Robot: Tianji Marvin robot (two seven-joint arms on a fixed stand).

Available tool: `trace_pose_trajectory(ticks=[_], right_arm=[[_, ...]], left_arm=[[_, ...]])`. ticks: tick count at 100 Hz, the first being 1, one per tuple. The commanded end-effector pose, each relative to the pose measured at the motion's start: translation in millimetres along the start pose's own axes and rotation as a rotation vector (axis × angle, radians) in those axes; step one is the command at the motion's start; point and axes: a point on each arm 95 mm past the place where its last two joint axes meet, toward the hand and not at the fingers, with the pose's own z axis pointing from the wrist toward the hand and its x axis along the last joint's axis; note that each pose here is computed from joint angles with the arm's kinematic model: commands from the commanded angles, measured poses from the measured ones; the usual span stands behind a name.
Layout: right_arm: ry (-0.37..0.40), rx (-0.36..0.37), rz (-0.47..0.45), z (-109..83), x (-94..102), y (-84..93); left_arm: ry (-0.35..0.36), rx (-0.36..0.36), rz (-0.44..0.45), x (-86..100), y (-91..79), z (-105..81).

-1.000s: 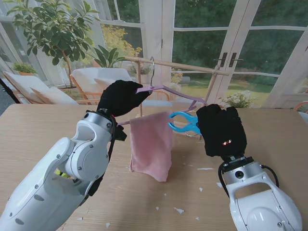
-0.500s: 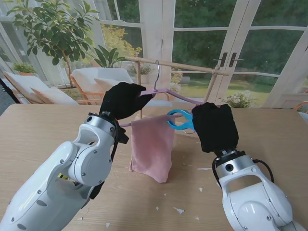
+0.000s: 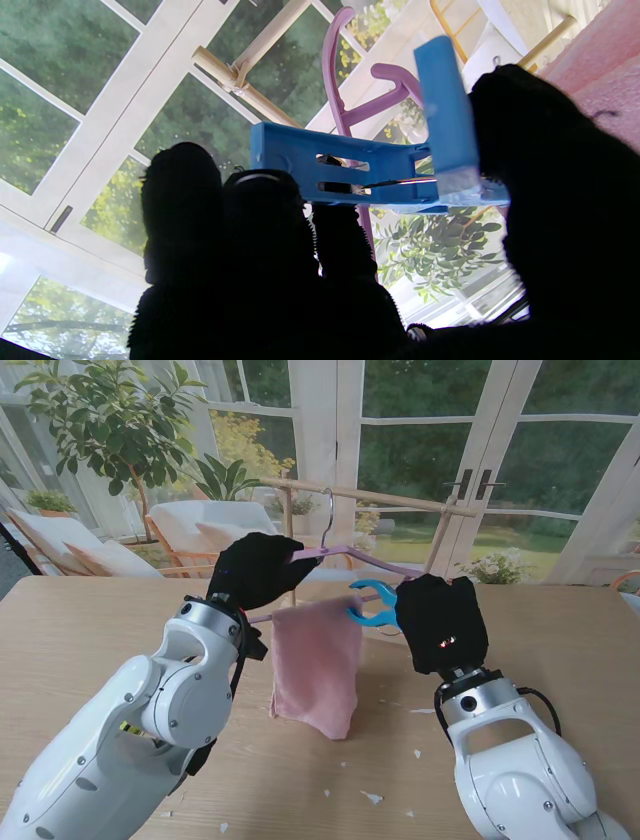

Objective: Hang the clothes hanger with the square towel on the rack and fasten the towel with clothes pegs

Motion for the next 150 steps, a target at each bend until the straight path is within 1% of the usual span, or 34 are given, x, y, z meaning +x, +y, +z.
trace_pose_trajectory(ticks=[1, 15, 33, 56, 78, 94, 117, 137, 150], right_arm=[[0.009, 0.022, 0.0, -0.8, -0.1, 0.5], [0.035, 0.04, -0.006, -0.7, 0.7, -0.7], [0.04, 0.047, -0.019, 2.3, 2.4, -4.6], [0.063, 0.077, -0.03, 8.4, 3.6, -11.8], [0.085, 0.075, -0.026, 13.0, 7.2, -17.2], [0.101, 0.044, -0.026, 14.4, 11.8, -14.7], [0.107, 0.017, -0.022, 15.2, 15.8, -3.8], [0.123, 0.023, -0.041, 17.2, 16.5, 1.0], [0.14, 0.029, -0.07, 14.7, 16.7, 8.9]], left_arm=[[0.002, -0.004, -0.002, 2.2, -1.2, -1.0], [0.005, 0.0, 0.002, 2.2, -2.2, -1.0], [0.015, -0.01, 0.0, 3.5, -2.1, -2.0], [0.044, -0.042, -0.038, 6.6, 0.0, -4.4], [0.057, -0.047, -0.05, 9.5, -1.9, -5.4], [0.055, -0.049, -0.053, 10.3, -2.0, -5.0], [0.049, -0.047, -0.037, 8.5, -0.3, -3.9], [0.047, -0.045, -0.037, 7.0, 0.2, -3.7], [0.045, -0.042, -0.038, 5.4, -0.1, -2.5]])
